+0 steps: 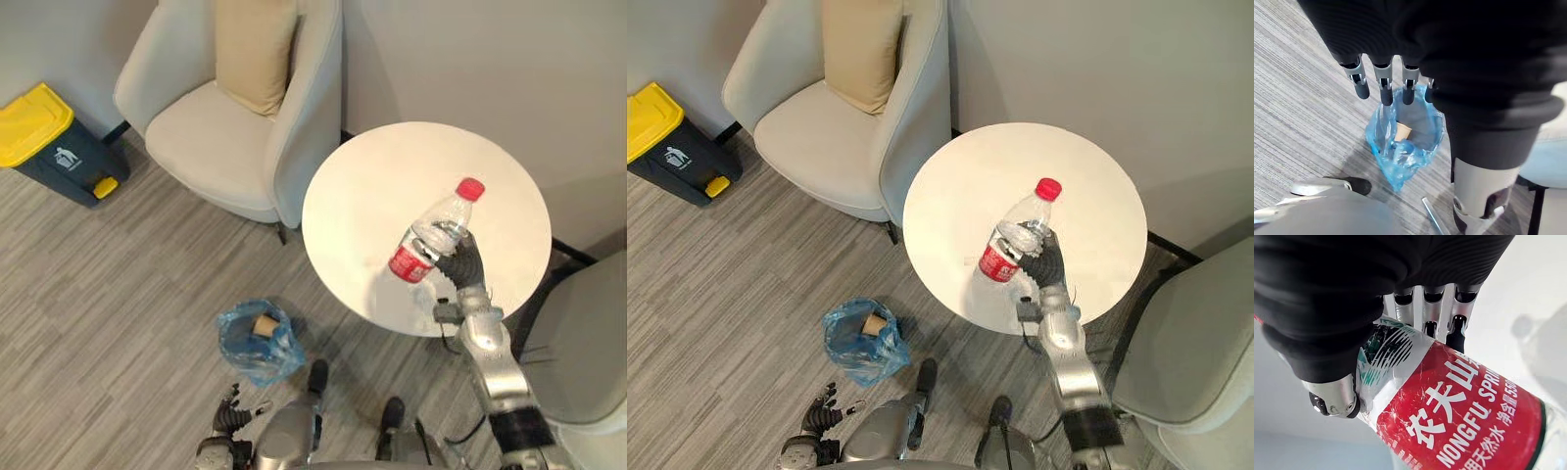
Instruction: Gather rubbish on tea table into small bin, then transfer packed bag to large trash can.
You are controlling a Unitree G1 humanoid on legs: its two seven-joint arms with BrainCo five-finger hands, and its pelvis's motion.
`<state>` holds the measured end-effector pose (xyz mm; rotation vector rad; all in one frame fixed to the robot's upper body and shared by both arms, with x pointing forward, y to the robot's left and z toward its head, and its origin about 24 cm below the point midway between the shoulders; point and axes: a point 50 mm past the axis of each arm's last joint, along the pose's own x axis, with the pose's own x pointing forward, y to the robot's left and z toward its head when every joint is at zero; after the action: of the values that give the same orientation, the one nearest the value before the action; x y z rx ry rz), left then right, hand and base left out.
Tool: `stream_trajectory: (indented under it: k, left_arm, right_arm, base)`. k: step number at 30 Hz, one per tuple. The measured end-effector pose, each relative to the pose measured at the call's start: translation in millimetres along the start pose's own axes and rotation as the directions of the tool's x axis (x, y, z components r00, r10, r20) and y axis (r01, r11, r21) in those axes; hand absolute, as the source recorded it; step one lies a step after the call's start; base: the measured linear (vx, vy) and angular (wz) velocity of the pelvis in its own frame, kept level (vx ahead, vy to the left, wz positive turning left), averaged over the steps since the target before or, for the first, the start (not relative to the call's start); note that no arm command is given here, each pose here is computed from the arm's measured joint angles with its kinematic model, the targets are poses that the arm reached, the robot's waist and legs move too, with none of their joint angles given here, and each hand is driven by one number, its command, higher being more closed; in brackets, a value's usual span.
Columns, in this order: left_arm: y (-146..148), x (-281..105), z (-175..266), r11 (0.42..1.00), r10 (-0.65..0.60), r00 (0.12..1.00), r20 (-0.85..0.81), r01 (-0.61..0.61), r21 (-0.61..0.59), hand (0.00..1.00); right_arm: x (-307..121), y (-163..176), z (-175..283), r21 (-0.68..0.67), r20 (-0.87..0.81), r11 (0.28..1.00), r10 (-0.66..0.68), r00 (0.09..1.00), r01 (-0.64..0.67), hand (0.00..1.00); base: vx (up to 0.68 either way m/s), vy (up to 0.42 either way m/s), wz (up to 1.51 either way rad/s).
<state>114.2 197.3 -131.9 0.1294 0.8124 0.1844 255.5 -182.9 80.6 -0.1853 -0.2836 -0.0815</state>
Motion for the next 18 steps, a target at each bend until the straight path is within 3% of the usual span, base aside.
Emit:
stream_trajectory:
  k: [6,14,18]
  left_arm:
    - [0.7,0.5,-0.6,1.000,-0.006,1.000,-0.011,0.006,0.002,0.00]
    - [1.1,-0.7,-6.8,0.999,-0.013,0.999,-0.036,0.015,0.030,0.00]
    - [3.2,-0.6,-7.1,0.997,-0.022,0.999,-0.037,0.024,0.068,0.00]
  right_arm:
    - [-32.8,5.1,-8.4,0.036,-0.063,0.999,0.014,0.998,-0.012,1.00]
    - [-17.5,3.5,-11.0,-0.140,-0.044,0.990,-0.010,0.999,0.004,1.00]
    - [-16.6,5.8,-33.5,-0.181,-0.152,0.983,-0.020,0.988,-0.008,1.00]
  base:
    - [-0.06,-0.017,0.76]
    - [0.07,0.083,0.93]
    - [0.08,0.180,0.36]
